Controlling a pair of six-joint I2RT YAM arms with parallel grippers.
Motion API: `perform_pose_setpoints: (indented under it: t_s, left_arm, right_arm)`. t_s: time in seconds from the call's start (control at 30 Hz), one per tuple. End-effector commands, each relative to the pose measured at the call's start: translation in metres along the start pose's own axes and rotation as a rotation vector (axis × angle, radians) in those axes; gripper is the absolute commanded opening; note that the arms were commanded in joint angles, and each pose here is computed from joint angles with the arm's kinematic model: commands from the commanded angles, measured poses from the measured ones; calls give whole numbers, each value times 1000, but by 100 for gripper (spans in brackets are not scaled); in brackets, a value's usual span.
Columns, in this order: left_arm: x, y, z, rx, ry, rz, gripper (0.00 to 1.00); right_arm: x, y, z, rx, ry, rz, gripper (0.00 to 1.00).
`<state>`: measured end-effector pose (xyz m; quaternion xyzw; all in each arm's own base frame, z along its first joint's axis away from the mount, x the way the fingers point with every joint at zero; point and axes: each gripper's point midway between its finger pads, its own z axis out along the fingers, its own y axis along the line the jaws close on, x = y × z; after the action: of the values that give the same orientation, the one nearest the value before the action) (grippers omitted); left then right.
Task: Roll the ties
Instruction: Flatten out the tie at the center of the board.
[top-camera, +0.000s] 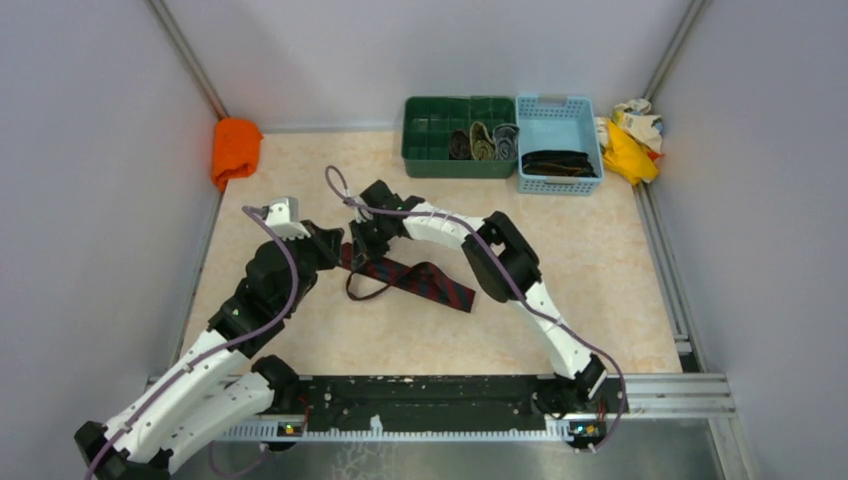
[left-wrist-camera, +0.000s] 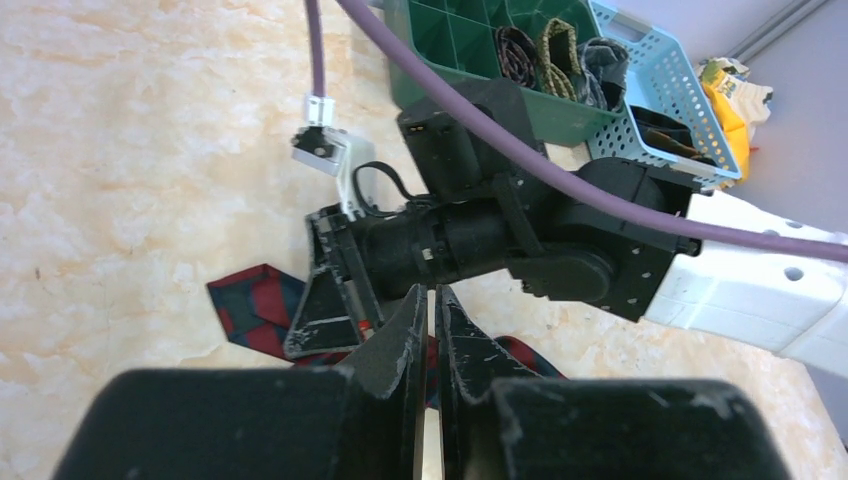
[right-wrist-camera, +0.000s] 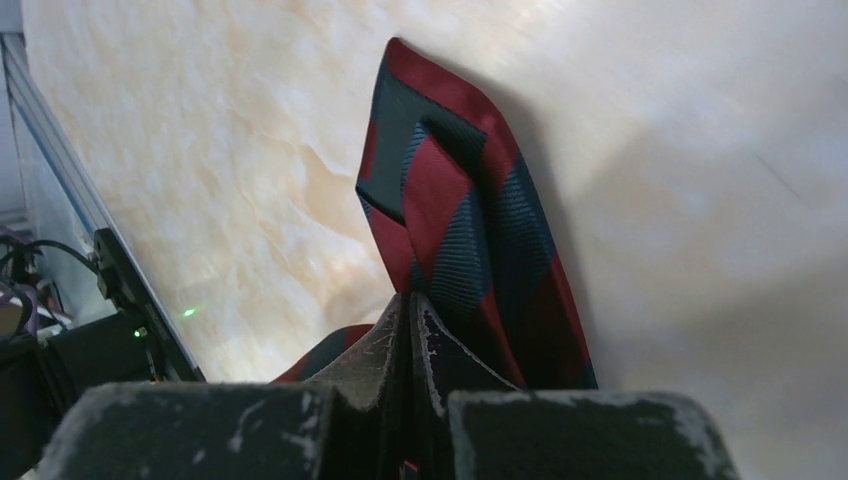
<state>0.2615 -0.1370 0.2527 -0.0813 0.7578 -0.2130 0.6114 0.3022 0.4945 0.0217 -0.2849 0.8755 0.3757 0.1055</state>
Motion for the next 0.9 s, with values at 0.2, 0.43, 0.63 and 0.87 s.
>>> perform_pose_setpoints:
  t_s: [0.2,0.43,0.63,0.87]
  left_arm:
    - [32,-40,23,183,113,55,12]
    - [91,-79,63,331,333,96,11]
    - [142,-99,105,338,529,80,19]
    - [198,-110,143,297,737,95,37]
  right_arm:
    - [33,-147,-91,320,-102,288,0]
    - [70,-194,-157,414,-193,449,0]
    - [107,-205,-193,448,-253,522,0]
    - [128,-197,-194,422,-267,539,0]
